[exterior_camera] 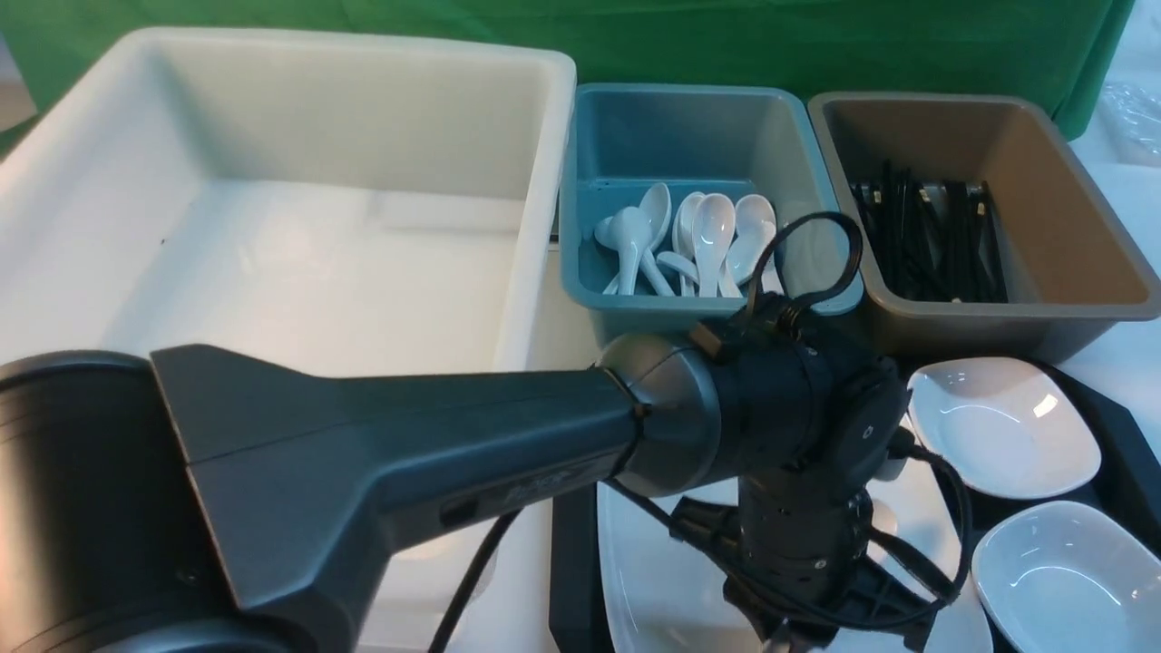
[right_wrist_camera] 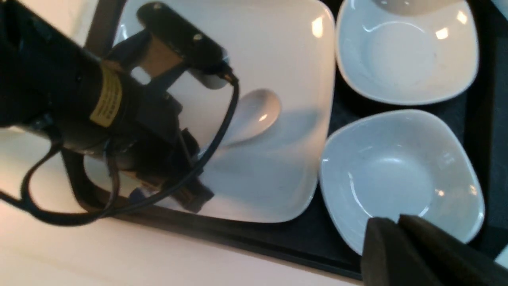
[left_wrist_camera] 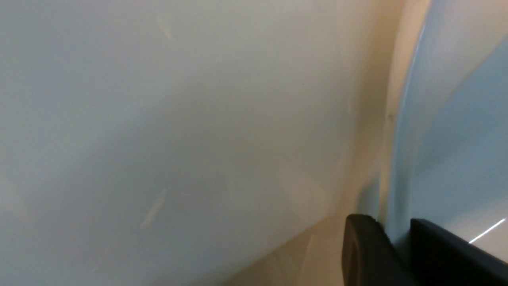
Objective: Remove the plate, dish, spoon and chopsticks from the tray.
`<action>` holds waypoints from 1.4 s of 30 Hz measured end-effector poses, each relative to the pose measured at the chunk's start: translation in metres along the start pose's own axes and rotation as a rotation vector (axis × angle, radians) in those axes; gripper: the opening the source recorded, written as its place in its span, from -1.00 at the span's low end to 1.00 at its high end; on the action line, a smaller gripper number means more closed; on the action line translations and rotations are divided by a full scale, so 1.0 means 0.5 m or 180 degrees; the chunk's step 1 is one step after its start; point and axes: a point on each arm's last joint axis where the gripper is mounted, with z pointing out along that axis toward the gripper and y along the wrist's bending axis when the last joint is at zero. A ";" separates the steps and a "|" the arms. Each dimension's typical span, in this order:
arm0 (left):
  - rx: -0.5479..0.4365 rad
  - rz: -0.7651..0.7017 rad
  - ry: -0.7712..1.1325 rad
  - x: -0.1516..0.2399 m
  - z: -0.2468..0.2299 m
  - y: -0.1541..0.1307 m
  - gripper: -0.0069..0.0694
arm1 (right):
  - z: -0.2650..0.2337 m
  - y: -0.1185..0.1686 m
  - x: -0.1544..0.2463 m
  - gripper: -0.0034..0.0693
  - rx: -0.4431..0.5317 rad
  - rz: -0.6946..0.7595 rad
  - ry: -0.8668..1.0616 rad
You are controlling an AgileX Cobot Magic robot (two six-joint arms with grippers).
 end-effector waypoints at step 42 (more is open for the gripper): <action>-0.0286 -0.0471 -0.2126 -0.266 -0.196 0.367 0.26 | 0.005 0.025 -0.095 -0.68 -0.0572 -0.0711 -0.1403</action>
